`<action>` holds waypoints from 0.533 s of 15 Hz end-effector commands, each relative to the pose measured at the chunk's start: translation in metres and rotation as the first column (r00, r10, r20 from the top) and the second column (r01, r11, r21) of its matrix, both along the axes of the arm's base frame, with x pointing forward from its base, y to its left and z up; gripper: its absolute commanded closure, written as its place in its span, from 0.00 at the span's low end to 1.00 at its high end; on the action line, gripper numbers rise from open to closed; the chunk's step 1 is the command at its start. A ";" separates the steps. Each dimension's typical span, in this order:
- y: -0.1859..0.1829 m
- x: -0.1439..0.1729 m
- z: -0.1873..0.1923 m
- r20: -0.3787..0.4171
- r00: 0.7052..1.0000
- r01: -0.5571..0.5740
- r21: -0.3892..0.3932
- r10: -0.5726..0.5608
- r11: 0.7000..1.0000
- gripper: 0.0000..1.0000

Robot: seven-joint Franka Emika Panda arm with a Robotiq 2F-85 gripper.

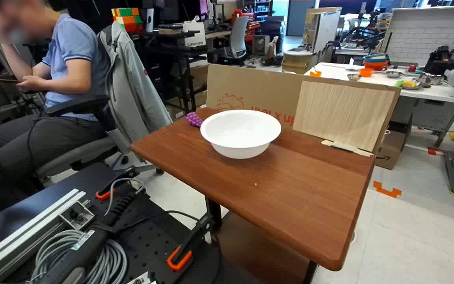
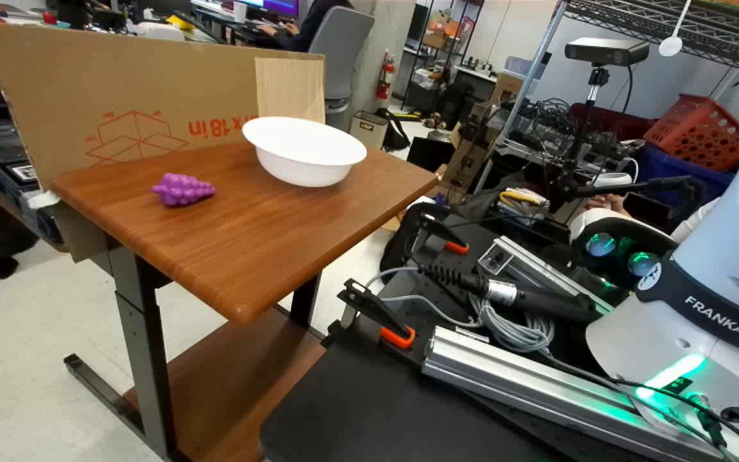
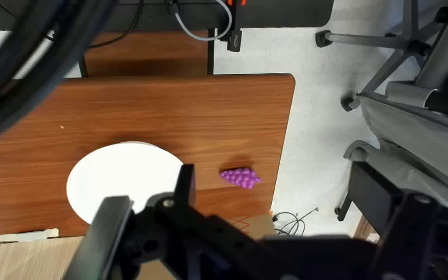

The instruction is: Put the plastic grape toy in the white dish

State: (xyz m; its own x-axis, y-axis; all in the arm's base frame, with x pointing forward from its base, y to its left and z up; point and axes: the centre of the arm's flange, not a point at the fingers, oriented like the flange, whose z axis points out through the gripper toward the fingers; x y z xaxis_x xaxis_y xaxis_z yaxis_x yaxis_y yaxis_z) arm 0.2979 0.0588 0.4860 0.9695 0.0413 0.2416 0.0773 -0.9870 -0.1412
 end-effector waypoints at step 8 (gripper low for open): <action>0.001 0.022 -0.001 -0.025 0.992 0.126 0.020 -0.126 0.992 0.00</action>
State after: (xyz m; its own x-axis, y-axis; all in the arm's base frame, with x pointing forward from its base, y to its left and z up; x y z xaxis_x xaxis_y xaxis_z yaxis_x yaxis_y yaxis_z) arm 0.3004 0.0543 0.4839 0.9734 -0.0497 0.2235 -0.0140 -0.9873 -0.1584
